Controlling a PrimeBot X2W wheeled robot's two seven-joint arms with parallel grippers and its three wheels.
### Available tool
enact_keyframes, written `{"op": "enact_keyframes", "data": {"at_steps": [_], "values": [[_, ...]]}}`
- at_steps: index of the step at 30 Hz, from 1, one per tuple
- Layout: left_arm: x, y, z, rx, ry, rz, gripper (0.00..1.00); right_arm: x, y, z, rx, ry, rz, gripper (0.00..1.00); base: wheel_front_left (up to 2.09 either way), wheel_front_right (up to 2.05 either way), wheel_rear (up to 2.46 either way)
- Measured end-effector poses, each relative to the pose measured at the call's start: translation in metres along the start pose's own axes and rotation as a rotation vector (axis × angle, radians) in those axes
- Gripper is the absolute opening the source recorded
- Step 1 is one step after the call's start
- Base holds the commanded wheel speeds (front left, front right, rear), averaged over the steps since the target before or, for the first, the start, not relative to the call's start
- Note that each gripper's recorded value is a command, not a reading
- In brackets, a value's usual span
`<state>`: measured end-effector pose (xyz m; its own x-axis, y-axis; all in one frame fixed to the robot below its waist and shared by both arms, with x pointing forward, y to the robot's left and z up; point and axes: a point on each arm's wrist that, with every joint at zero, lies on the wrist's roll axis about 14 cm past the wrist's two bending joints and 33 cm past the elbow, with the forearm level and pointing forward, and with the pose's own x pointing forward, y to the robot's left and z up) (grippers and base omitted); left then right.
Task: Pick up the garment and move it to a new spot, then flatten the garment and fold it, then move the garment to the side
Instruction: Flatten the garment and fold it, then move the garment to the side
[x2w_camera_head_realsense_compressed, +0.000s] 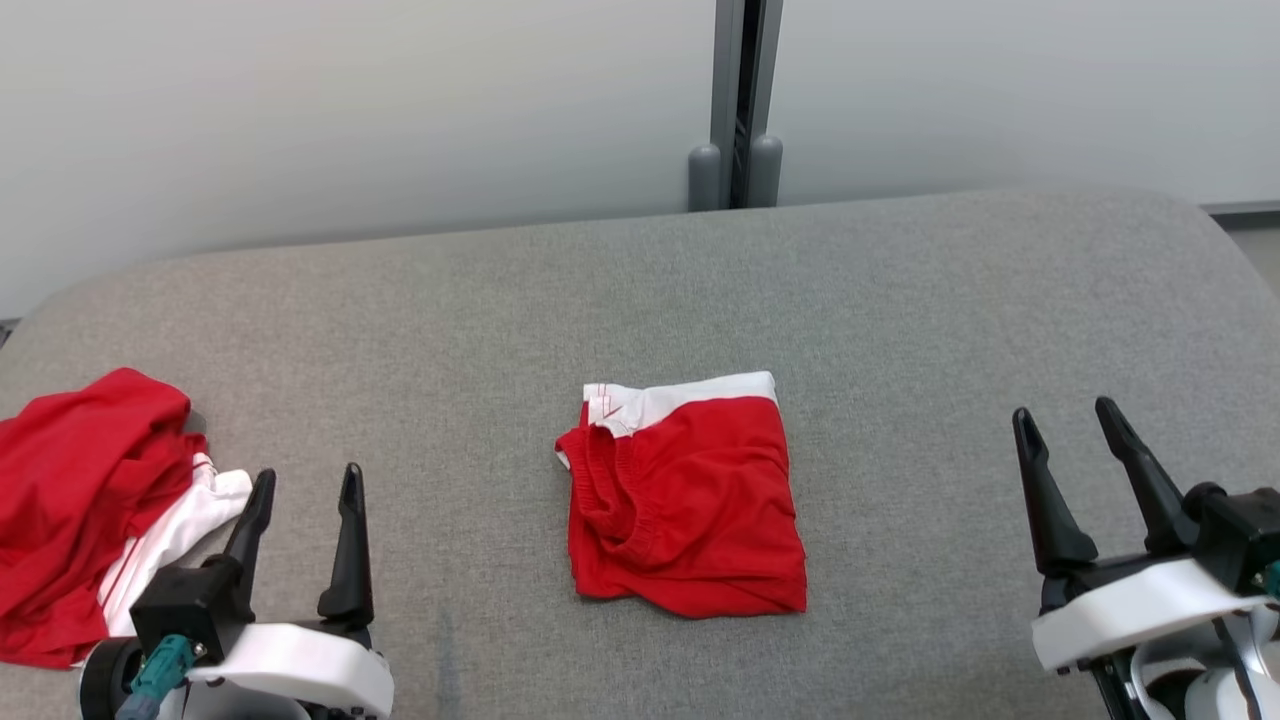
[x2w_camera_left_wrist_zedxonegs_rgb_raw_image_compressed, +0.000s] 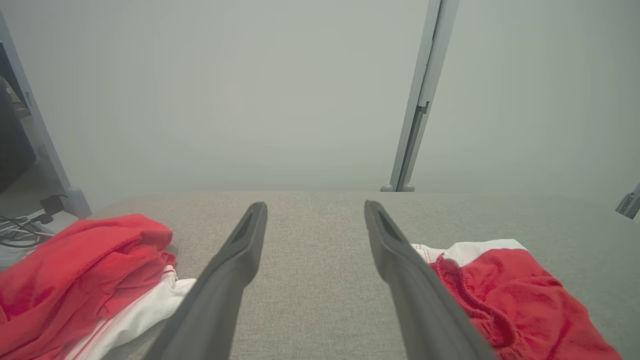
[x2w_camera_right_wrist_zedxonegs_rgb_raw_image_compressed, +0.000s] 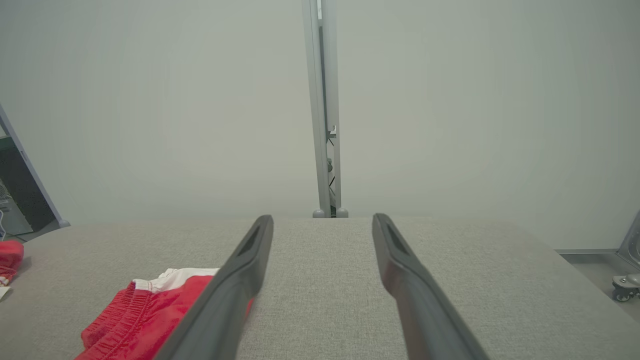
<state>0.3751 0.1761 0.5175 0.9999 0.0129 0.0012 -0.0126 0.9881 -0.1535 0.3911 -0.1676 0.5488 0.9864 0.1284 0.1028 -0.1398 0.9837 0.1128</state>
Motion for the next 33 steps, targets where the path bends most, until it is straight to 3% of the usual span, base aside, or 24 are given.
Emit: {"op": "enact_keyframes", "data": {"at_steps": [10, 33], "values": [[-0.025, 0.008, 0.004, 0.012, 0.002, 0.022, 1.00, -0.027, 0.005, 0.000, 0.001, 0.033, -0.001, 1.00, 0.00, 0.00, 0.00], [-0.026, 0.012, 0.004, 0.008, 0.007, 0.040, 1.00, -0.028, 0.007, -0.001, 0.006, 0.042, -0.003, 1.00, 0.00, 0.00, 0.00]]}}
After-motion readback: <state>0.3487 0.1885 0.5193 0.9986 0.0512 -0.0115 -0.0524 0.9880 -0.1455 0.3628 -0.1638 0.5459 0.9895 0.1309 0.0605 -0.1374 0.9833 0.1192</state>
